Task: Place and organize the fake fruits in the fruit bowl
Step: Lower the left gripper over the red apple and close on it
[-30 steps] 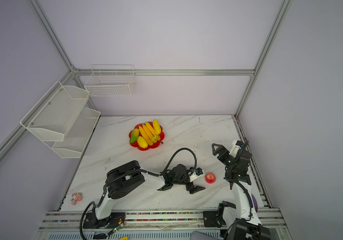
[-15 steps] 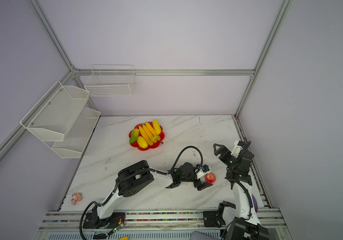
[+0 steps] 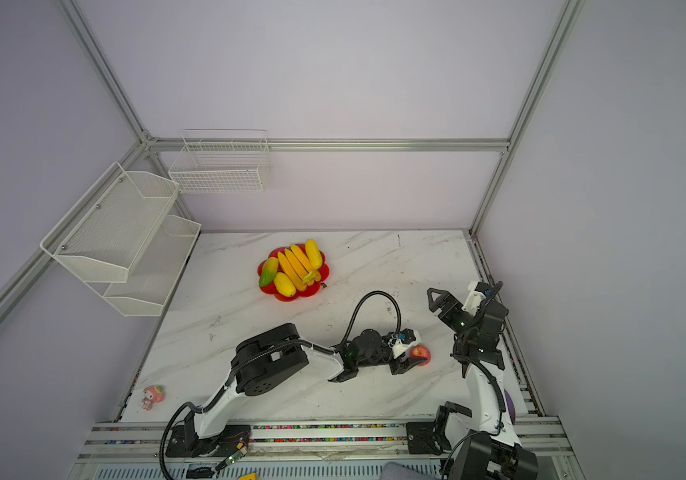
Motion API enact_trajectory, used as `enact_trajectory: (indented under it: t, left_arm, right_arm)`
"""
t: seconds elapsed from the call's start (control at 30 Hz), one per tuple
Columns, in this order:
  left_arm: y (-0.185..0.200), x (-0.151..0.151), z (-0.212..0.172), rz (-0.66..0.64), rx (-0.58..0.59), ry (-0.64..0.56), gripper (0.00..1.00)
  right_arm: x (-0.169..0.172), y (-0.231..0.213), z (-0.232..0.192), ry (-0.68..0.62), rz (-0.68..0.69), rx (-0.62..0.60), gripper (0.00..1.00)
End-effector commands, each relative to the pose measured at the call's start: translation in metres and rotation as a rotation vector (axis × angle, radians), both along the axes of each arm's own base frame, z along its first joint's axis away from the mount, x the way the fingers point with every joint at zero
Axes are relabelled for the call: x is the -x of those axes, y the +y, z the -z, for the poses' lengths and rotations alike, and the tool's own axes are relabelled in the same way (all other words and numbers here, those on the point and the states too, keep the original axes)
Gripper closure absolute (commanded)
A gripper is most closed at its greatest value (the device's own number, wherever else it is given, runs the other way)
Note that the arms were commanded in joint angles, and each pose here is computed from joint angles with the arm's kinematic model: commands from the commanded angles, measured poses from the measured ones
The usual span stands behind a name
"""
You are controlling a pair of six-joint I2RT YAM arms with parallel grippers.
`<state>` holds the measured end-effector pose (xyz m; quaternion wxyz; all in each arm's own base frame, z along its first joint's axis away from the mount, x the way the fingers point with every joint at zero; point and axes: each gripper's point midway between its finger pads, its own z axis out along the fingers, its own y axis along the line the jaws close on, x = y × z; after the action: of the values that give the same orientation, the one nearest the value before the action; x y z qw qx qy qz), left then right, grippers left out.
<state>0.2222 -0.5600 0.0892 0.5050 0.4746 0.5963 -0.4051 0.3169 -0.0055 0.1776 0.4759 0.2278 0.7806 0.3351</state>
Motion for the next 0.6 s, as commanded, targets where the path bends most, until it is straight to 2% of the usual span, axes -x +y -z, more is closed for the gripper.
enact_trajectory:
  t: [0.0,0.1,0.3,0.57]
  left_arm:
    - [0.010,-0.006,-0.048,0.005,0.119,-0.015,0.37]
    - [-0.001,0.001,-0.040,0.059,0.067,0.024,0.25]
    - [-0.005,0.003,-0.024,0.072,0.041,0.040,0.16]
    - [-0.020,0.004,-0.010,0.101,0.013,0.071,0.16]
  right_arm:
    - [0.003,0.001,0.008,0.008,-0.014,0.004,0.03]
    - [0.004,0.002,0.010,0.012,-0.017,0.001,0.03]
    - [0.005,0.002,0.008,0.004,-0.016,0.007,0.03]
    - [0.005,0.002,0.010,0.007,-0.017,0.008,0.03]
